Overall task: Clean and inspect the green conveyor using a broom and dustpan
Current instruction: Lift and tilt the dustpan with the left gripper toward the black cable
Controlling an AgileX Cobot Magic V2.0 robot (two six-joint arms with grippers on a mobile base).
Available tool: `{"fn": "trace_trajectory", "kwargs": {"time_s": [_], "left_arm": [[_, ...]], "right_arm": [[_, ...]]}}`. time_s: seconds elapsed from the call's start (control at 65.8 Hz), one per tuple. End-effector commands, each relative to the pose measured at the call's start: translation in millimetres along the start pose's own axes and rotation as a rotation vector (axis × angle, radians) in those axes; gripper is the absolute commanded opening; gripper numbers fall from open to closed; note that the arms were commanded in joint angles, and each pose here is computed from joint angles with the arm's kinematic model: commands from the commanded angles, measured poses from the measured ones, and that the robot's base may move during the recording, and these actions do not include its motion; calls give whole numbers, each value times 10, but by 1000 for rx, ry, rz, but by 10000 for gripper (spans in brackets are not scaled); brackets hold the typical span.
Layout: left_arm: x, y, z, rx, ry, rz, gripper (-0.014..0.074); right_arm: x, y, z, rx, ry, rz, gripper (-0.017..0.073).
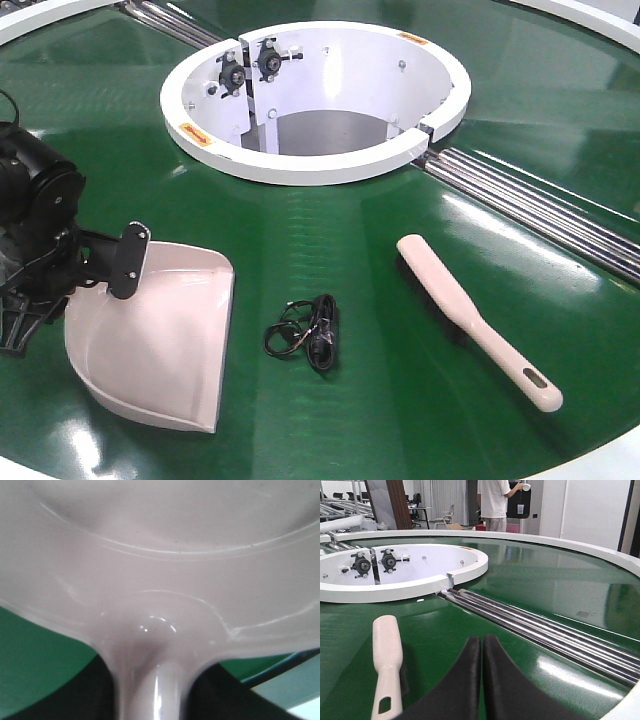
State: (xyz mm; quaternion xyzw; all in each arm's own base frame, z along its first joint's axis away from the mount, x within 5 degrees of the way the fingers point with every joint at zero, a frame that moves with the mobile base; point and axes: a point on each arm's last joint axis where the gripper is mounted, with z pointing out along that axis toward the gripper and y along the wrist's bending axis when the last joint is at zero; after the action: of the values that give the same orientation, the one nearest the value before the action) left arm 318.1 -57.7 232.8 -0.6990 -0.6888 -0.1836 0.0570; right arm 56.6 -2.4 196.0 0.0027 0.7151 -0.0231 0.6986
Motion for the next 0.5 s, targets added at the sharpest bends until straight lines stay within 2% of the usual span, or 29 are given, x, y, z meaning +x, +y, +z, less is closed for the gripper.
{"fn": "trace_trajectory", "kwargs": {"time_s": [0.0, 0.486], "left_arm": [[19, 25, -182, -62, -30, -21, -8], [-26, 14, -179, -46, -77, -49, -8]], "right_arm": [[-62, 2, -10, 1, -83, -13, -9], [-62, 2, -10, 1, -83, -13, -9]]}}
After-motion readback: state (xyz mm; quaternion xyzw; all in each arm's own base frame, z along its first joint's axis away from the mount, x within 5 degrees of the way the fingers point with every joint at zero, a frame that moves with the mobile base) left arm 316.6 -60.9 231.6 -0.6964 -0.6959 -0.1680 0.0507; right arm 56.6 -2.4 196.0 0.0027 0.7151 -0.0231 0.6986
